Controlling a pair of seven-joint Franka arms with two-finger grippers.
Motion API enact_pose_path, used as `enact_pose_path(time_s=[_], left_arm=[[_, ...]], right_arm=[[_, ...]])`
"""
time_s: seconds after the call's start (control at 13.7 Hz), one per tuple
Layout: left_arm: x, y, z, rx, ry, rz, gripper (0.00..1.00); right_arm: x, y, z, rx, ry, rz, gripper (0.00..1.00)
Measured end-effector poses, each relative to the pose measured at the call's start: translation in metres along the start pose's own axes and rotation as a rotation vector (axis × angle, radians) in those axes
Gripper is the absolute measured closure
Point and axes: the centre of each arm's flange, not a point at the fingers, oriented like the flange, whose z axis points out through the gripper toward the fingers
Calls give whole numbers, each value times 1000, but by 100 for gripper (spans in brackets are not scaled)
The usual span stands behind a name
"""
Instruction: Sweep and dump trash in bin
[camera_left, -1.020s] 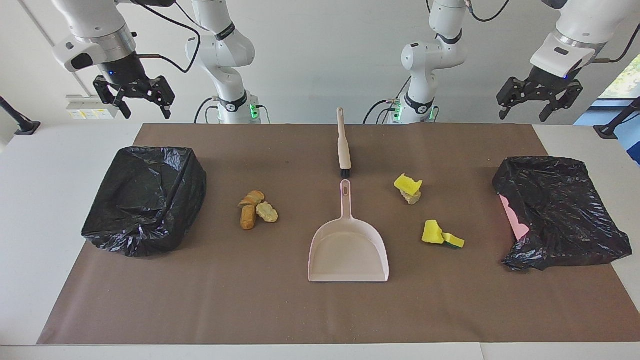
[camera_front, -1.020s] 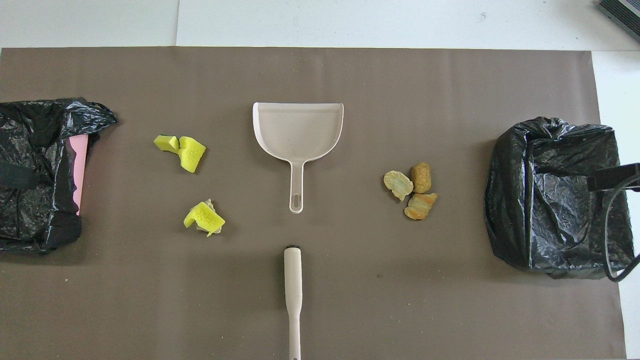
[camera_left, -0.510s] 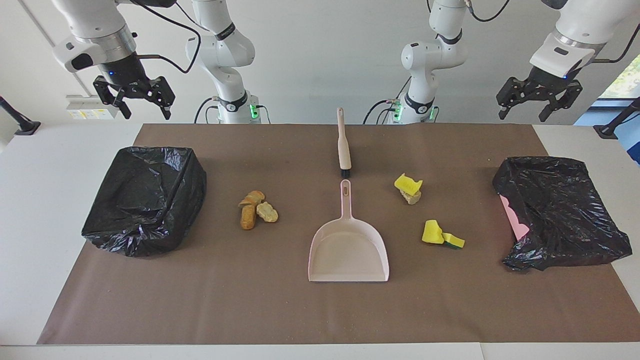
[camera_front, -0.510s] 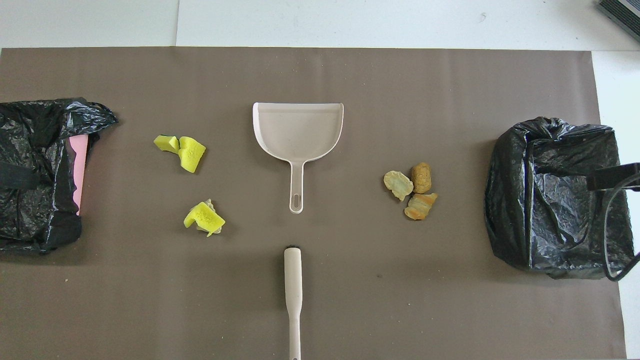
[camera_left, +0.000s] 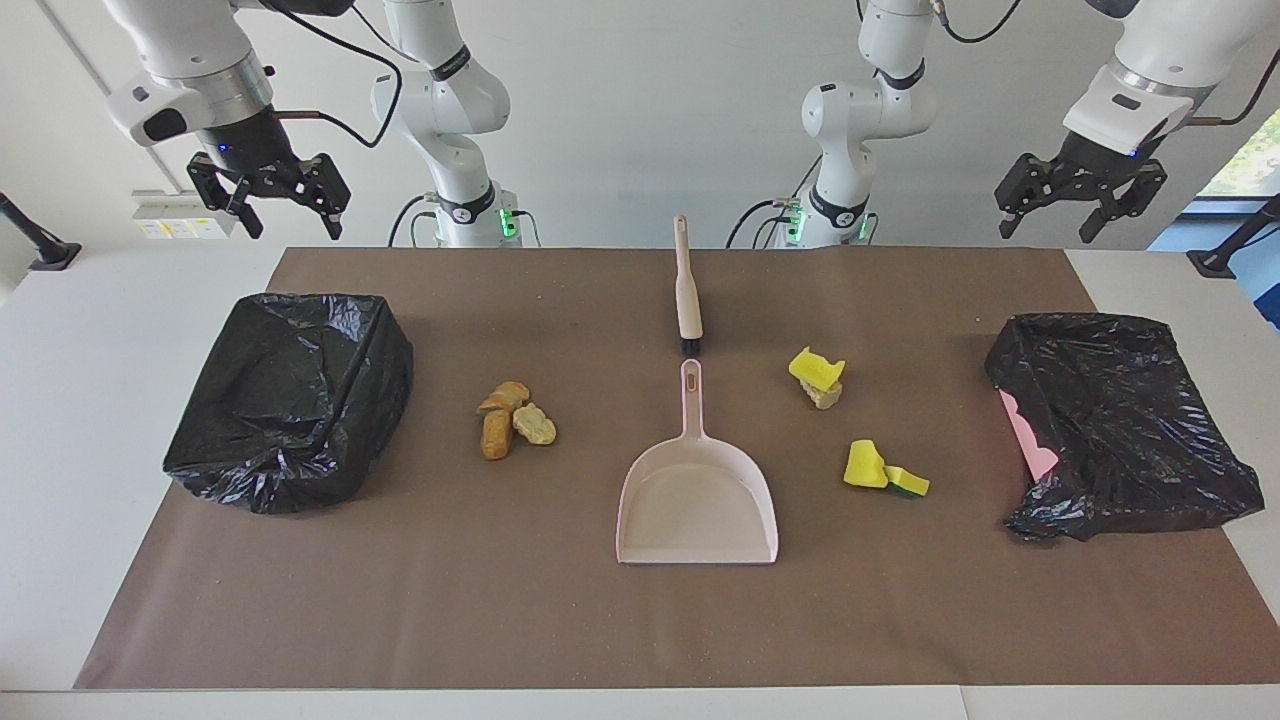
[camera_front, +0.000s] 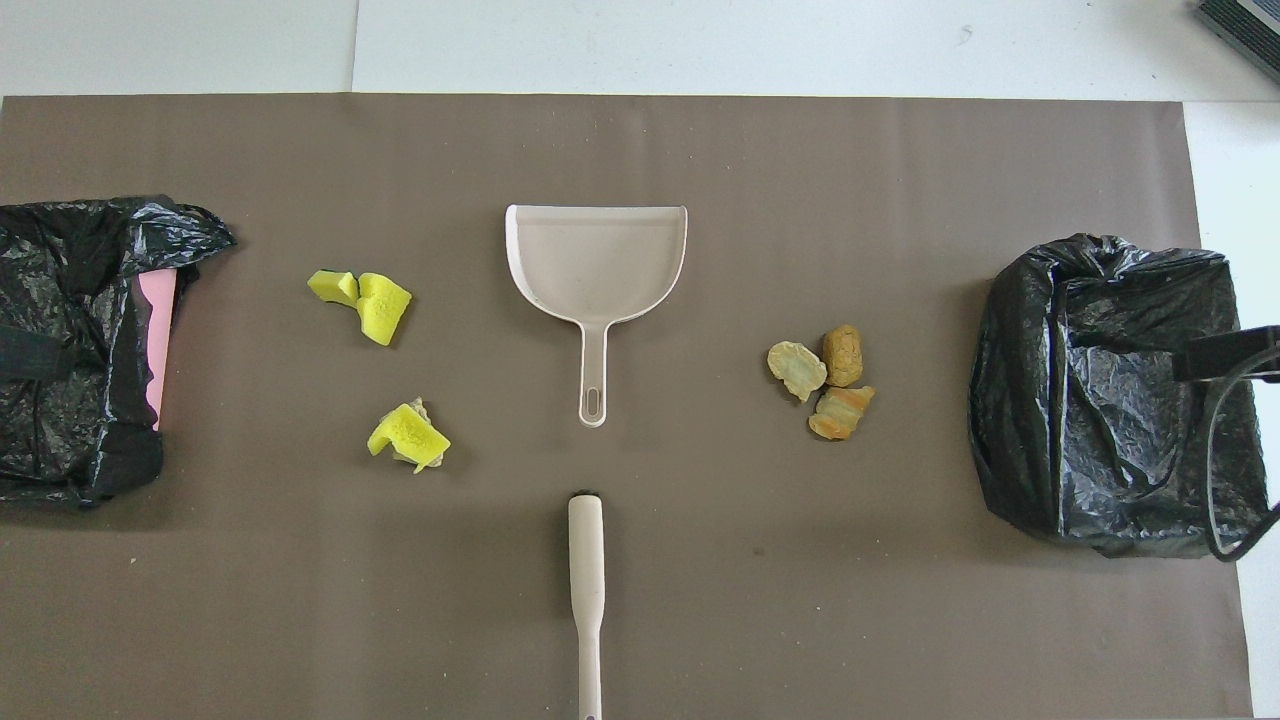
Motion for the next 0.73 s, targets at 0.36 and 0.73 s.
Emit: enact_pose_path(time_s=[0.36, 0.73], left_arm=[[-27, 46, 38, -47, -45, 50, 0], [-76, 195, 132, -35, -94, 68, 0]], right_arm=[[22, -87, 26, 5, 26, 67, 0], [60, -205, 108, 17, 45, 91, 0]])
